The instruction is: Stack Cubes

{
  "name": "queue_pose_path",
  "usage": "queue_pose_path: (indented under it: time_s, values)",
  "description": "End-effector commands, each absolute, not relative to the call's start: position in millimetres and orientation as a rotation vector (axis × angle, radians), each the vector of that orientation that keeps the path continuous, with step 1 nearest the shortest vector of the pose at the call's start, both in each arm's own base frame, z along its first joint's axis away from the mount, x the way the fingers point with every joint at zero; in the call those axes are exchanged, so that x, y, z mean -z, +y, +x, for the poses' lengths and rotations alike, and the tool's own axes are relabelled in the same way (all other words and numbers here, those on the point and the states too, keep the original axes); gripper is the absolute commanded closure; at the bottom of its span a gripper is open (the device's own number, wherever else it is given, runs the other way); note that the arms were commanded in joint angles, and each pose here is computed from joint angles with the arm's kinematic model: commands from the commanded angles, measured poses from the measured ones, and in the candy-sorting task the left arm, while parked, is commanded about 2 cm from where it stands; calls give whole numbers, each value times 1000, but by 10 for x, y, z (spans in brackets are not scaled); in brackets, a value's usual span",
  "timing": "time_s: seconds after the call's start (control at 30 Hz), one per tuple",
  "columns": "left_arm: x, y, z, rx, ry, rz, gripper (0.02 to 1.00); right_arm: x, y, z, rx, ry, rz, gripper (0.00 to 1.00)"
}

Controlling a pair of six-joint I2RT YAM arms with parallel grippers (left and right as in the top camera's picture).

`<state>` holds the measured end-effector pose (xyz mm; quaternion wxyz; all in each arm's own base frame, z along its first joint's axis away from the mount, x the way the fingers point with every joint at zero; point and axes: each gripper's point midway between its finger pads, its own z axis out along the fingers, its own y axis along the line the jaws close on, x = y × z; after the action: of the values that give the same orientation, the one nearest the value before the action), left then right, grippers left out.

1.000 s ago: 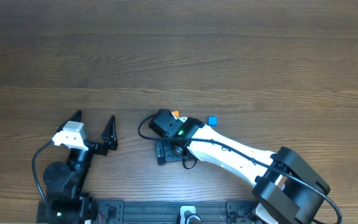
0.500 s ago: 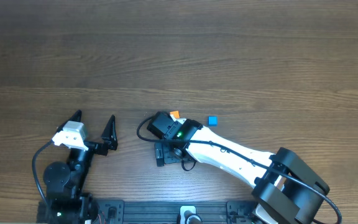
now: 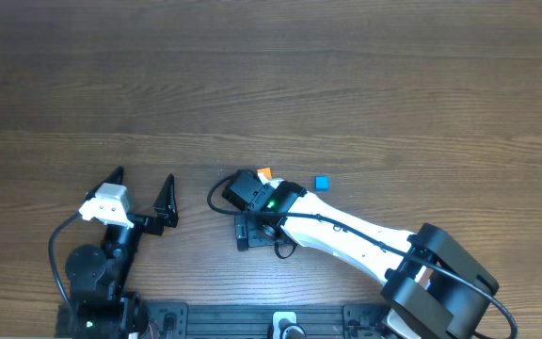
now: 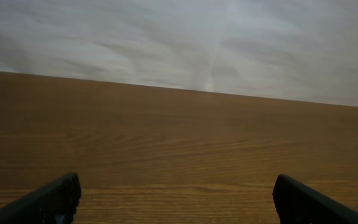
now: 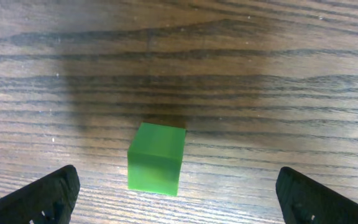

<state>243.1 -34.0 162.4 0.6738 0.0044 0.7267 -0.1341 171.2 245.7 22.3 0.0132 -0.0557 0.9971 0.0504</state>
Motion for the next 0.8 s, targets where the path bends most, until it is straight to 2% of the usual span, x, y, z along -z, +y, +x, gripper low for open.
queue_pose_path:
  time_s: [0.03, 0.8]
  values:
    - [-1618, -340, 2429, 287, 1631, 24, 20, -246, 2485, 1763, -140, 3083, -160, 9]
    - [-1619, -340, 2429, 287, 1631, 24, 20, -218, 2485, 1768, -110, 3069, -136, 9]
